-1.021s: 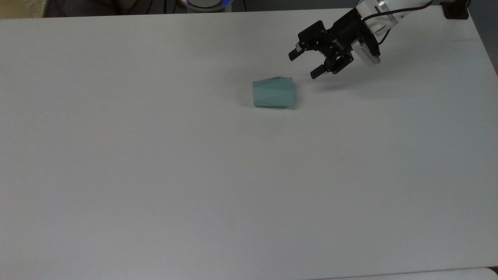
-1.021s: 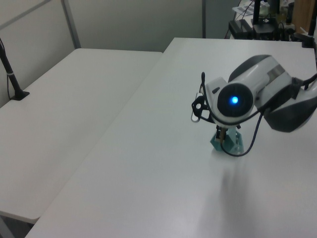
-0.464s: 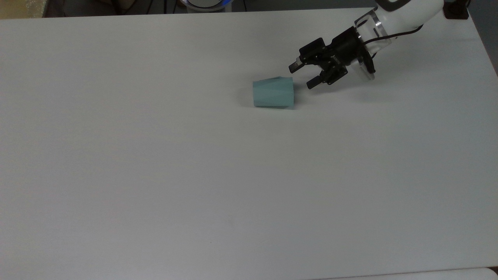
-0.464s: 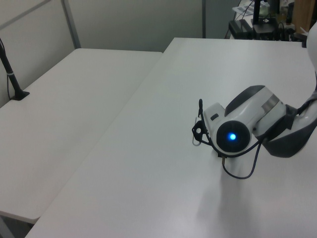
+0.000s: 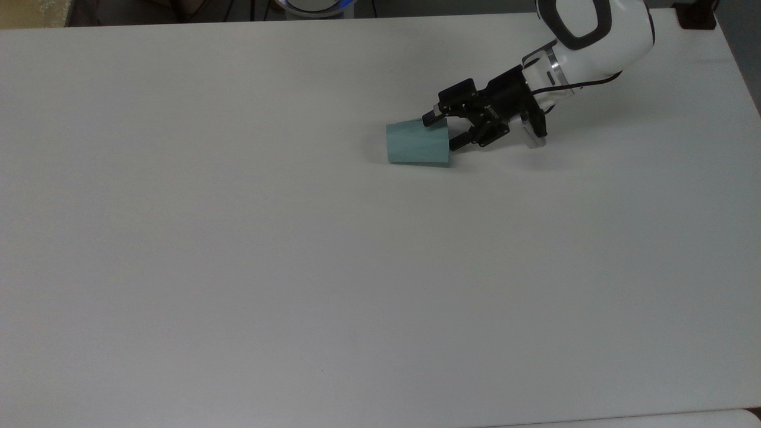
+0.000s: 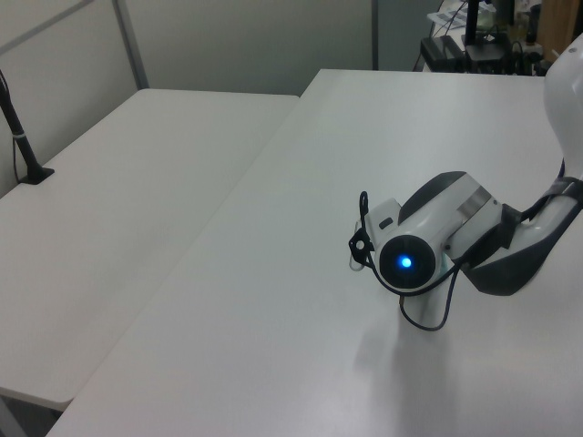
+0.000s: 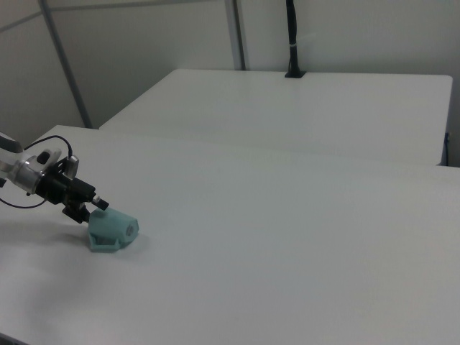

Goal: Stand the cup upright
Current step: 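Close the gripper on the cup's base end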

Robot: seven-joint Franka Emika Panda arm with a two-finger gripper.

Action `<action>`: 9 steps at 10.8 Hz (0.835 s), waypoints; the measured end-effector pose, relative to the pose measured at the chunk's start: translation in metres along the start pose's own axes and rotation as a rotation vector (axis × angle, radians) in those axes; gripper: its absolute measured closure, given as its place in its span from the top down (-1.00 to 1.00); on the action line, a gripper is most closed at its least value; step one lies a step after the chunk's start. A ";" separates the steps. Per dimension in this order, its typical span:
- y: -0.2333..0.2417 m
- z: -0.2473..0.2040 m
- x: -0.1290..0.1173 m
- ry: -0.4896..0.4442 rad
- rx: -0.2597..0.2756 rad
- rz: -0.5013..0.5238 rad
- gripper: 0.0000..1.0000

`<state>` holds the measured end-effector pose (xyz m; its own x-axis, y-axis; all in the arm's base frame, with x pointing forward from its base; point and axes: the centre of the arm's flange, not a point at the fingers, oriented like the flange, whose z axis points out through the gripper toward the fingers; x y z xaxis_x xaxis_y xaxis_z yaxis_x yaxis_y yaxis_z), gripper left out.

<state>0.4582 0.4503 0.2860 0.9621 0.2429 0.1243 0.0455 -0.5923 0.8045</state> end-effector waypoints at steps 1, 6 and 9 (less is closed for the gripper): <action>0.001 0.005 0.002 -0.008 -0.003 0.003 0.97; -0.004 0.019 0.001 -0.023 -0.041 -0.010 0.40; 0.009 0.016 0.002 -0.022 -0.083 -0.004 -0.41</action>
<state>0.4646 0.4334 0.2842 0.9676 0.2275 0.1093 0.0274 -0.5254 0.8504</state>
